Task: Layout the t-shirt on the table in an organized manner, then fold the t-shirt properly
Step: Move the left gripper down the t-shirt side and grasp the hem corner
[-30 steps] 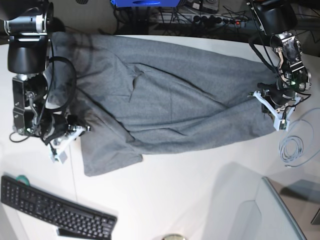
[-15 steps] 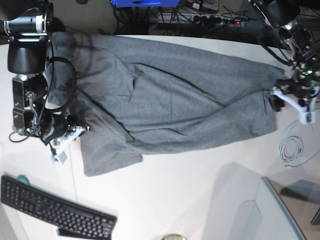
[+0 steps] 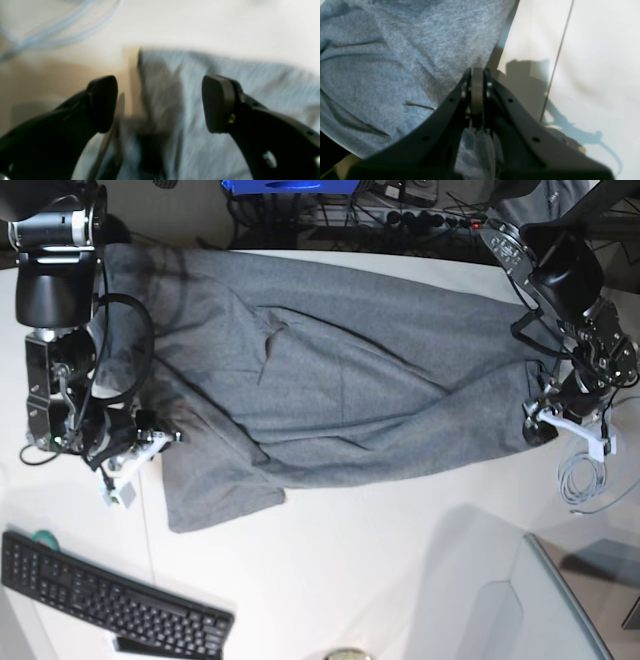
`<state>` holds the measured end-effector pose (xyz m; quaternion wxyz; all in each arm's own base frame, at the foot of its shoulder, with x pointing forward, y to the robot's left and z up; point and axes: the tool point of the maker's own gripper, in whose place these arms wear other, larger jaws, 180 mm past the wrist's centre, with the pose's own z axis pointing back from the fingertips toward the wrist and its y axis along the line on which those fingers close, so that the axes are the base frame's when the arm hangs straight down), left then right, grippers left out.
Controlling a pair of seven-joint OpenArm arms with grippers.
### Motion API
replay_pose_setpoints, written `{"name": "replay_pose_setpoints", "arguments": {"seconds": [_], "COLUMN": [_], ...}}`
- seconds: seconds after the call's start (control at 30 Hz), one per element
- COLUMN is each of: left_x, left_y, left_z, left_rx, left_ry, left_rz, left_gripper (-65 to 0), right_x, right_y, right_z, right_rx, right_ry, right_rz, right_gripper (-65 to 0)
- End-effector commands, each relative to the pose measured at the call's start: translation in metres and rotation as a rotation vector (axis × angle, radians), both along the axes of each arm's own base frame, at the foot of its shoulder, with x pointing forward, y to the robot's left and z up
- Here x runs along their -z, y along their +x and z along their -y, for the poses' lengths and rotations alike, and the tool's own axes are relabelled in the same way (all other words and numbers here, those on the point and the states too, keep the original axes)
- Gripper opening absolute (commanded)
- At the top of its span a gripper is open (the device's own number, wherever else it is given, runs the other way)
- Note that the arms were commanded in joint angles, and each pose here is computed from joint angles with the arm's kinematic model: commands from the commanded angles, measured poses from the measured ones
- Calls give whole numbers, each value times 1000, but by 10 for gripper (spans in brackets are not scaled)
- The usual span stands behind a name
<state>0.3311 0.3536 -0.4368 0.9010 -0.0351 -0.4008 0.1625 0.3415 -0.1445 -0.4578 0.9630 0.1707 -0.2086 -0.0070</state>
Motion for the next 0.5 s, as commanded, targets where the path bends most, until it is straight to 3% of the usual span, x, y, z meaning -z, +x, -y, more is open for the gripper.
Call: {"name": "replay_pose_setpoints", "arguments": {"seconds": [0.0,0.27,0.47], "left_x": [-14,10,7], "left_y": [11,5,13], "left_z": [-9,-33,-37], "left_rx": [-12,-140,-154], "left_ry": [12,-26,-32], "left_rz": [58,46,87], "left_gripper": [-146,-146,-146], "right_x": [-16,-16,-16], "right_y": [16,17,17], "right_z": [4,7,7], "right_rx": [5,6,6], "right_ry": [-1,-6,-6], "right_rz": [56,58,58], "right_gripper": [-650,-650,-650]}}
